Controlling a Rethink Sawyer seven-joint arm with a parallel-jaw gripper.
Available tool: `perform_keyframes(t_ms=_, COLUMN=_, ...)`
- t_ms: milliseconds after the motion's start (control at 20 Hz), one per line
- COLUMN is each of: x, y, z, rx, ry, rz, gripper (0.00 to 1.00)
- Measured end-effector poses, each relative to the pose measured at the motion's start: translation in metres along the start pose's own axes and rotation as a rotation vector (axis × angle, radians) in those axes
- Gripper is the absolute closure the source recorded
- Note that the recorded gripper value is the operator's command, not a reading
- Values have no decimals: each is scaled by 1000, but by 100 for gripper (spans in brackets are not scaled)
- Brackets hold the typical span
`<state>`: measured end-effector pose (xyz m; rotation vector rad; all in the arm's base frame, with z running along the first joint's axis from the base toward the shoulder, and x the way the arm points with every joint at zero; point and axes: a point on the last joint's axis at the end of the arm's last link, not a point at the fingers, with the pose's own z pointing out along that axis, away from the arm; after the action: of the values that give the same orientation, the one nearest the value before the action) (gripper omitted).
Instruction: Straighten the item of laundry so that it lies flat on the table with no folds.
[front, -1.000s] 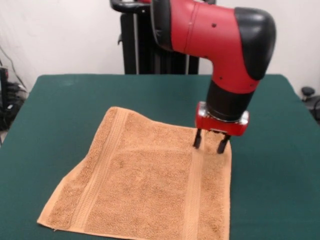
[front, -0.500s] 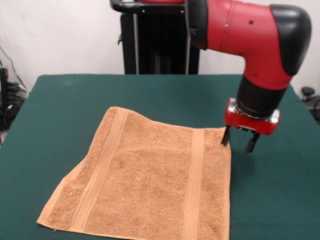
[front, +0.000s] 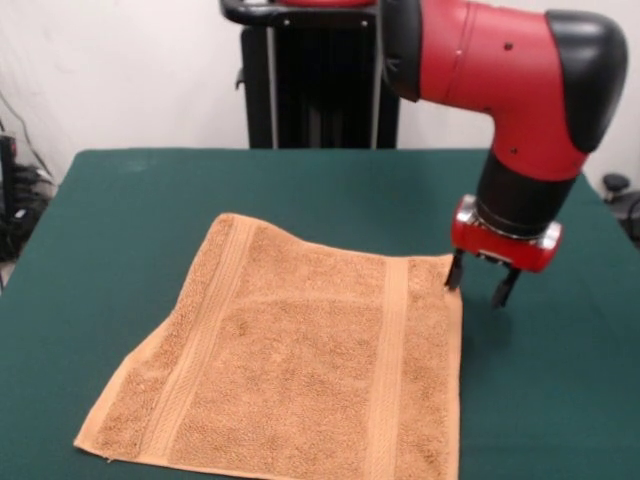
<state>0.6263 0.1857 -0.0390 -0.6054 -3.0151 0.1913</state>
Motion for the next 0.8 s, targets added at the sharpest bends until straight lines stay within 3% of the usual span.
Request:
perform_keyframes(t_ms=400, x=-17, y=-25, z=8, rx=0, ry=16, rz=47, gripper=0)
perform_keyframes(t_ms=800, x=-17, y=-26, z=9, rx=1, ry=17, rz=49, gripper=0)
